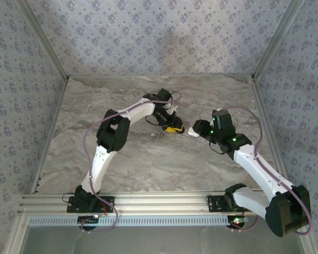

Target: Insert wireless bluetooth earbuds into charging case

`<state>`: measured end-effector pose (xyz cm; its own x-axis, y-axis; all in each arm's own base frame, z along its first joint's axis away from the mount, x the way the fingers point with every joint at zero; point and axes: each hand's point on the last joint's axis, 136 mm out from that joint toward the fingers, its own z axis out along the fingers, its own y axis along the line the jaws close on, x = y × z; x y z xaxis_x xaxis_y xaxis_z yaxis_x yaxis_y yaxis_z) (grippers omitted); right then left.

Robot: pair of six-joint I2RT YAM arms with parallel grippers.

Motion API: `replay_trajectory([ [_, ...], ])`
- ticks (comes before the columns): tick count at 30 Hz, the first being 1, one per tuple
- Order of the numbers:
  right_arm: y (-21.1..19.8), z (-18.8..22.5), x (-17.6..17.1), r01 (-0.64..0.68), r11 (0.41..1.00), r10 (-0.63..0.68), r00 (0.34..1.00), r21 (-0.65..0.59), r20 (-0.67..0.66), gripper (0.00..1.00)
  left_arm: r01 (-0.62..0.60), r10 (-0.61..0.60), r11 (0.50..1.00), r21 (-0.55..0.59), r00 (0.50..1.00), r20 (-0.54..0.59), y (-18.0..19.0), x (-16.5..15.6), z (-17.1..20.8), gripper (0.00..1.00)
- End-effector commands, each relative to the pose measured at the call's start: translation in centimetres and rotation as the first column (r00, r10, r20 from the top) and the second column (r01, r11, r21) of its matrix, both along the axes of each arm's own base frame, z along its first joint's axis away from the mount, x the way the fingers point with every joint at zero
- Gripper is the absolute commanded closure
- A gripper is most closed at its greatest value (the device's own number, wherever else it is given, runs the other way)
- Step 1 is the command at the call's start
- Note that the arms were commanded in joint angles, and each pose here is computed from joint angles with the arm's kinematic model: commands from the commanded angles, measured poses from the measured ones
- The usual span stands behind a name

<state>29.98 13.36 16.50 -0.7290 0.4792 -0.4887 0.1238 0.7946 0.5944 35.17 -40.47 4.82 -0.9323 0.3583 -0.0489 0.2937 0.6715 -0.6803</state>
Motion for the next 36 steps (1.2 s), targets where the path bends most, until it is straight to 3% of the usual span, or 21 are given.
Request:
replay_trajectory([
  [1,-0.5,1.5,0.1,0.003,1.000,-0.002,1.000,-0.028,0.029,0.54,-0.009,0.007,0.999,0.053,1.000,0.030,1.1,0.9,0.7,0.44],
  [7,-1.5,-0.1,0.5,0.007,0.995,-0.005,1.000,-0.097,0.019,0.50,-0.072,0.032,0.982,0.177,0.975,0.219,5.9,2.9,5.0,0.36],
  [10,-3.2,-0.4,1.8,0.051,0.982,-0.038,0.997,-0.183,0.074,0.40,-0.164,0.074,0.960,0.229,0.931,0.357,10.2,3.8,8.5,0.27],
  [12,-4.6,-0.9,2.3,0.065,0.961,-0.037,0.994,-0.269,0.106,0.34,-0.255,0.111,0.934,0.252,0.874,0.473,13.8,4.3,11.3,0.18],
  [13,-5.6,-1.0,2.6,0.087,0.945,-0.050,0.991,-0.314,0.125,0.02,-0.298,0.129,0.921,0.251,0.842,0.524,15.5,4.4,12.8,0.04],
  [16,-8.6,-1.6,3.5,0.150,0.877,-0.061,0.977,-0.457,0.203,0.00,-0.461,0.190,0.859,0.225,0.694,0.695,21.6,4.3,16.5,0.00],
  [20,-11.6,-2.5,4.4,0.206,0.816,-0.048,0.955,-0.540,0.292,0.00,-0.662,0.202,0.739,0.123,0.392,0.898,29.7,3.4,18.7,0.00],
  [21,-12.1,-2.4,4.7,0.222,0.808,-0.050,0.948,-0.546,0.313,0.00,-0.717,0.208,0.691,0.091,0.318,0.925,31.7,3.1,18.5,0.00],
  [23,-13.4,-2.3,5.1,0.238,0.795,-0.054,0.944,-0.558,0.326,0.00,-0.839,0.260,0.544,-0.008,0.159,0.953,36.4,2.1,17.6,0.00],
  [24,-13.8,-2.2,5.3,0.241,0.784,-0.049,0.943,-0.572,0.330,0.00,-0.876,0.289,0.481,-0.037,0.119,0.950,38.4,1.6,16.7,0.00],
  [26,-14.7,-2.4,5.3,0.244,0.759,-0.045,0.944,-0.603,0.326,0.00,-0.911,0.332,0.407,-0.061,0.085,0.940,41.4,0.7,14.9,0.00],
  [28,-15.3,-2.8,5.3,0.247,0.750,-0.041,0.943,-0.614,0.330,0.00,-0.921,0.288,0.387,-0.043,0.076,0.954,42.8,0.2,13.6,0.00],
  [31,-16.0,-4.0,5.4,0.260,0.748,-0.028,0.931,-0.611,0.363,0.00,-0.922,0.200,0.387,-0.021,0.062,0.978,43.8,-0.1,11.6,0.00],
  [33,-16.3,-5.0,5.6,0.256,0.763,-0.024,0.929,-0.594,0.369,0.00,-0.925,0.211,0.378,-0.035,0.049,0.976,44.4,0.0,10.0,0.00],
  [36,-16.7,-5.6,6.3,0.278,0.775,-0.038,0.917,-0.567,0.398,0.00,-0.907,0.231,0.419,-0.048,0.056,0.971,44.1,1.3,7.5,0.00],
])
